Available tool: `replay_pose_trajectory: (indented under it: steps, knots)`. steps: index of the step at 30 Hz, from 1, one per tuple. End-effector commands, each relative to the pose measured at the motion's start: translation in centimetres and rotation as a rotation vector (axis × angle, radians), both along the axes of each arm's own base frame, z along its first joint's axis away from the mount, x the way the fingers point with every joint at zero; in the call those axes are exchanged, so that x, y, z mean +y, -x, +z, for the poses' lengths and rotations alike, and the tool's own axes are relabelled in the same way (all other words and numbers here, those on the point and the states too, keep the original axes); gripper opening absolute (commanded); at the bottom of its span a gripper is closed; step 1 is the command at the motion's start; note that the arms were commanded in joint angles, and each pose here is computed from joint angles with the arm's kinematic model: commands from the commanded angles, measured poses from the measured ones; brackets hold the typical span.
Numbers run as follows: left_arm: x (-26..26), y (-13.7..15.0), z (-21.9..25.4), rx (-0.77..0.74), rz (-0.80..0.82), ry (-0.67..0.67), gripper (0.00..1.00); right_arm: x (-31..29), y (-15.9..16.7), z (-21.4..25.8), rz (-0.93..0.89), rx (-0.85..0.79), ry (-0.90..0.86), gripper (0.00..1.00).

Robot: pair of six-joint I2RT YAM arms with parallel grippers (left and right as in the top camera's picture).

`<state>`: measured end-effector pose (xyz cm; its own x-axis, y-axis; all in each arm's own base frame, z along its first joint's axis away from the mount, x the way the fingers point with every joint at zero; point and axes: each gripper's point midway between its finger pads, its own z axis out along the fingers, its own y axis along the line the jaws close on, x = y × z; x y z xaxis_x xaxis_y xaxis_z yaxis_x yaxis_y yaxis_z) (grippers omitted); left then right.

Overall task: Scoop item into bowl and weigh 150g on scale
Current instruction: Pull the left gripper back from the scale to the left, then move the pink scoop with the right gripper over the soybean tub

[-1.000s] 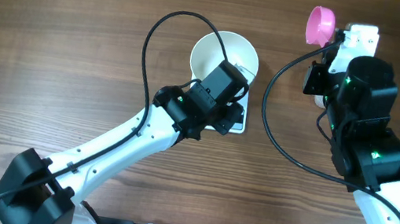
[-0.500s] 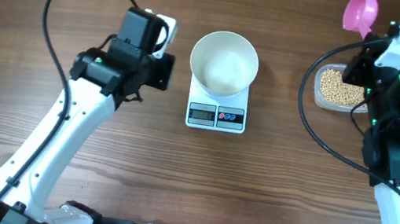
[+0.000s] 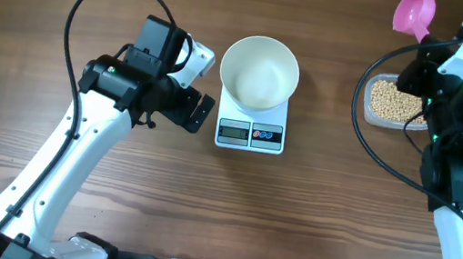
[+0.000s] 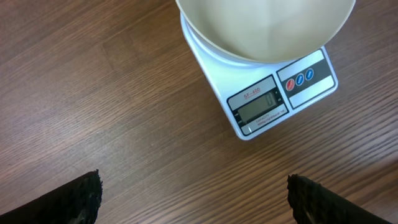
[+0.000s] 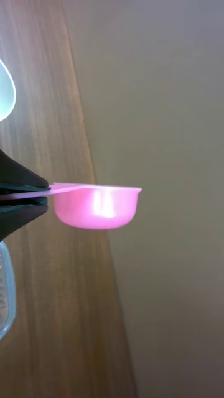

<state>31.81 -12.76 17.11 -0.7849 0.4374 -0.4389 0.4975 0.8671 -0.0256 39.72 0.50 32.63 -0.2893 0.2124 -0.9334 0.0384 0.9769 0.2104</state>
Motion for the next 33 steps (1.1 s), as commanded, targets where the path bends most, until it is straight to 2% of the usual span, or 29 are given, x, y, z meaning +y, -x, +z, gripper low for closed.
replay_pose_trajectory:
  steps: [1, 10, 17, 22, 28, 33]
  knots:
    - [-0.5, -0.1, 0.6, -0.017, -0.033, 0.017, 1.0, 1.9, 0.0, 1.2, 0.129, -0.031, 0.018, 0.04]
    - [-0.5, -0.1, 0.6, -0.017, -0.033, 0.017, 1.0, 1.2, 0.0, 1.4, 0.117, -0.033, 0.015, 0.04]
    - [-0.5, -0.1, 0.6, -0.017, -0.033, 0.017, 1.0, -3.9, 0.2, 1.2, -0.055, -0.015, -0.267, 0.04]
    - [-0.5, -0.1, 0.6, -0.017, -0.033, 0.017, 1.0, -4.2, 0.3, 0.8, -0.082, 0.003, -0.332, 0.04]
    - [-0.5, -0.1, 0.6, -0.017, -0.033, 0.017, 1.0, -2.5, 0.3, 0.5, 0.037, 0.019, -0.294, 0.04]
    - [-0.5, -0.1, 0.6, -0.017, -0.033, 0.017, 1.0, 0.6, 0.9, 1.2, 0.273, -0.017, -0.148, 0.05]
